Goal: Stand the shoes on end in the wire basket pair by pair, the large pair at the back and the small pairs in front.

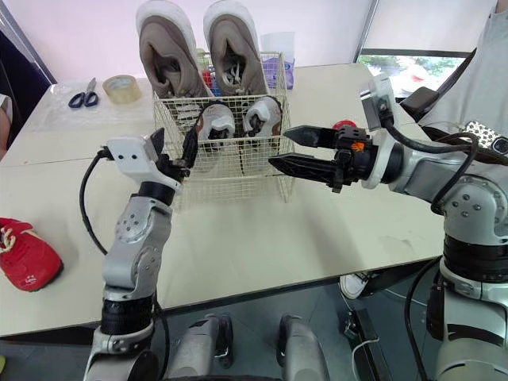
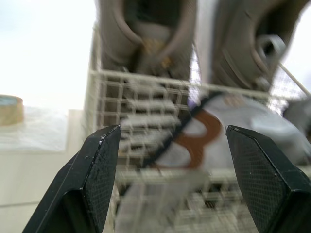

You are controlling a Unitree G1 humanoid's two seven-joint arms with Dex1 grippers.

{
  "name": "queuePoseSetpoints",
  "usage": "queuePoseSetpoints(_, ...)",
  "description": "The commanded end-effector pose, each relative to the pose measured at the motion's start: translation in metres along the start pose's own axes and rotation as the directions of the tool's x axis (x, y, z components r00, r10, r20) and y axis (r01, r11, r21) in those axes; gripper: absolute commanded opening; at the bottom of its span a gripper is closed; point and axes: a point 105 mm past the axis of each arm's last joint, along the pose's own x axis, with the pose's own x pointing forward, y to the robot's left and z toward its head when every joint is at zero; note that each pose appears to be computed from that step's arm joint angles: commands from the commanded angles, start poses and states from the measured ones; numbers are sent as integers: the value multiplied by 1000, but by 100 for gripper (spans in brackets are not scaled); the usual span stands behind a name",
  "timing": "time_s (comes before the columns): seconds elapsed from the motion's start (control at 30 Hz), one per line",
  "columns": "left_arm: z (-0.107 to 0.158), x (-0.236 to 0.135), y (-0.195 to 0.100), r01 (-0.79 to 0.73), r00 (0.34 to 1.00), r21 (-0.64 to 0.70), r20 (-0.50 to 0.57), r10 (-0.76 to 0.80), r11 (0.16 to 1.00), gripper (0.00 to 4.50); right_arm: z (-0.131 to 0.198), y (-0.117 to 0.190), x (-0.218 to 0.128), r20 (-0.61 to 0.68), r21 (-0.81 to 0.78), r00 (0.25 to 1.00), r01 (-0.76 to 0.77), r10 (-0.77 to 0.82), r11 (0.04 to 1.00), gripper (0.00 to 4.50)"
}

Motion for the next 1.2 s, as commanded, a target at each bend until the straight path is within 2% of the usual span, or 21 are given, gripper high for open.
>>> queuePoseSetpoints(0.03, 32, -7, -6, 67, 996, 37, 57, -69, 997, 349, 4, 1, -1, 28, -24, 1000, -12, 12, 1000, 450)
queuePoseSetpoints(0.13, 53, -11, -2, 111, 990, 55, 82, -115, 992, 349, 1, -3, -2, 29, -9, 1000, -4, 5, 1000, 450)
queuePoseSetpoints(0.23, 75, -17, 4, 183, 977, 77, 97, -190, 980, 431, 0, -19, -5, 58, -6, 996, 71, -70, 997, 450)
queuePoseSetpoints(0.27, 78, -19, 7, 202, 975, 96, 80, -210, 975, 444, 0, -26, -8, 71, 2, 992, 105, -105, 994, 450)
queuePoseSetpoints(0.4, 75, -29, 11, 293, 956, 98, -43, -290, 951, 444, -10, -39, -26, 34, 8, 985, 170, -170, 985, 450)
queuePoseSetpoints(0.5, 69, -47, 0, 416, 904, -29, -100, -416, 909, 444, -15, -53, -43, 16, -20, 960, 280, -280, 960, 450)
queuePoseSetpoints(0.6, 63, -66, -17, 507, 841, -145, -132, -524, 850, 444, -19, -75, -62, 32, -104, 897, 441, -440, 891, 450)
queuePoseSetpoints(0.67, 54, -75, -22, 516, 820, -195, -168, -547, 834, 444, -32, -88, -76, 12, -110, 840, 540, -542, 834, 450)
queuePoseSetpoints(0.8, 50, -86, -39, 547, 786, -288, -148, -601, 786, 444, -46, -102, -98, 47, -103, 772, 634, -633, 766, 450)
queuePoseSetpoints(0.87, 42, -94, -47, 555, 767, -281, -191, -612, 783, 444, -50, -110, -107, 69, -117, 717, 696, -693, 708, 450)
queuePoseSetpoints(0.93, 38, -101, -53, 555, 761, -284, -207, -615, 782, 444, -52, -120, -116, 99, -107, 640, 768, -762, 631, 450)
queuePoseSetpoints(1.0, 38, -102, -58, 556, 760, -289, -202, -617, 779, 444, -56, -127, -119, 112, -80, 598, 802, -794, 592, 450)
queuePoseSetpoints(1.2, 33, -95, -59, 501, 804, -302, -184, -565, 811, 444, -83, -149, -105, 116, 31, 563, 821, -818, 570, 450)
